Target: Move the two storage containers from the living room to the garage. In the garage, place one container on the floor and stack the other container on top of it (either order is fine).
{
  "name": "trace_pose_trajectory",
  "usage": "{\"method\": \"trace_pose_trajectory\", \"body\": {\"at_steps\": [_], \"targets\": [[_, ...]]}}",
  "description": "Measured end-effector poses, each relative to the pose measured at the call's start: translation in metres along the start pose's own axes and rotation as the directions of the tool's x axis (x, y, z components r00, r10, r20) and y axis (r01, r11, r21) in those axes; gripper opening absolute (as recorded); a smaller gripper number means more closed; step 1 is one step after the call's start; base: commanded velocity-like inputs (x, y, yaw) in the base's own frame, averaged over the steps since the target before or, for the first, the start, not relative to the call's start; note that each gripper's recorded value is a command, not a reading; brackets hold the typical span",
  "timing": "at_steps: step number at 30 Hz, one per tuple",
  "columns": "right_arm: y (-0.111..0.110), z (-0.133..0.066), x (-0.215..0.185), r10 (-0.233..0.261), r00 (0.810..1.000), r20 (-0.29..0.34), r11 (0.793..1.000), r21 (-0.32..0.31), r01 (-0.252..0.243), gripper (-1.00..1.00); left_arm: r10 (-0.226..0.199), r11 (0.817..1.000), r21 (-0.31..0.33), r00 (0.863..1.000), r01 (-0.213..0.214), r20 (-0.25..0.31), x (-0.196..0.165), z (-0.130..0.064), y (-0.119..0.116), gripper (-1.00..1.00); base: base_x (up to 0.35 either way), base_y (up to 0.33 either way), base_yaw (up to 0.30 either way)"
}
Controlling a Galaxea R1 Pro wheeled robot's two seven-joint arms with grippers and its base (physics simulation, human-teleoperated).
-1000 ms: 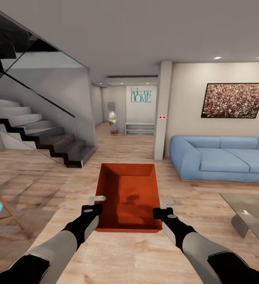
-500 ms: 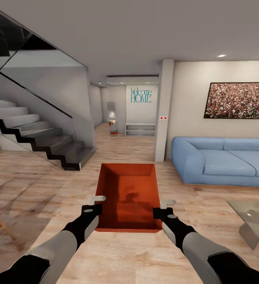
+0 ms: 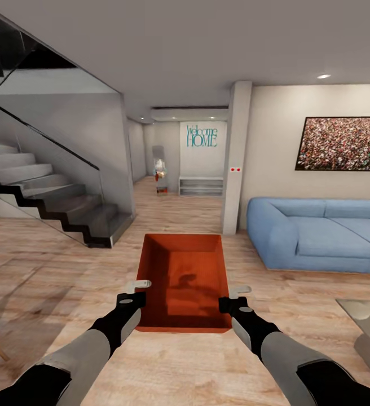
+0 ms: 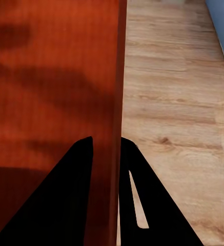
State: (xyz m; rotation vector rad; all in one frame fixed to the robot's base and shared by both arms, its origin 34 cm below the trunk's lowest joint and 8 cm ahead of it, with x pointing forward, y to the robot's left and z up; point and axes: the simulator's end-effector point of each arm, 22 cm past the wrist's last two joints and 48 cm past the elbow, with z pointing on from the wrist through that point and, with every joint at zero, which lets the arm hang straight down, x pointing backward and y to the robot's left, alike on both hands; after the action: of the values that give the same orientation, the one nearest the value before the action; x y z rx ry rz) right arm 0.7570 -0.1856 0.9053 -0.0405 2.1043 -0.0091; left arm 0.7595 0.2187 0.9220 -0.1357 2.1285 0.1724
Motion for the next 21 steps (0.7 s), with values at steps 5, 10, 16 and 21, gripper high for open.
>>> {"method": "trace_pose_trajectory", "body": {"at_steps": [5, 10, 16, 21], "targets": [[0.0001, 0.0000, 0.0010, -0.001, 1.000, -0.005, 1.000, 0.000, 0.001, -1.00, 0.003, 1.000, 0.000, 1.000, -0.003, -0.006, 0.0011, 0.0000, 0.0001, -1.00, 0.322, 0.000, 0.000], [-0.0013, 0.0002, 0.0008, -0.002, 1.000, -0.005, 1.000, 0.000, 0.002, -1.00, 0.001, 1.000, 0.000, 1.000, -0.001, -0.006, 0.0014, -0.0004, -0.0012, -1.00, 0.322, 0.000, 0.000], [-0.0012, 0.0002, -0.0006, -0.003, 1.000, -0.002, 1.000, 0.000, 0.003, -1.00, -0.002, 1.000, 0.000, 1.000, 0.002, -0.003, 0.0010, -0.0003, -0.0011, -1.00, 0.323, 0.000, 0.000], [-0.0007, 0.0001, 0.0011, -0.002, 1.000, -0.006, 1.000, 0.000, 0.002, -1.00, 0.002, 1.000, 0.000, 1.000, -0.002, -0.007, 0.0017, -0.0002, -0.0006, -1.00, 0.324, 0.000, 0.000]]}}
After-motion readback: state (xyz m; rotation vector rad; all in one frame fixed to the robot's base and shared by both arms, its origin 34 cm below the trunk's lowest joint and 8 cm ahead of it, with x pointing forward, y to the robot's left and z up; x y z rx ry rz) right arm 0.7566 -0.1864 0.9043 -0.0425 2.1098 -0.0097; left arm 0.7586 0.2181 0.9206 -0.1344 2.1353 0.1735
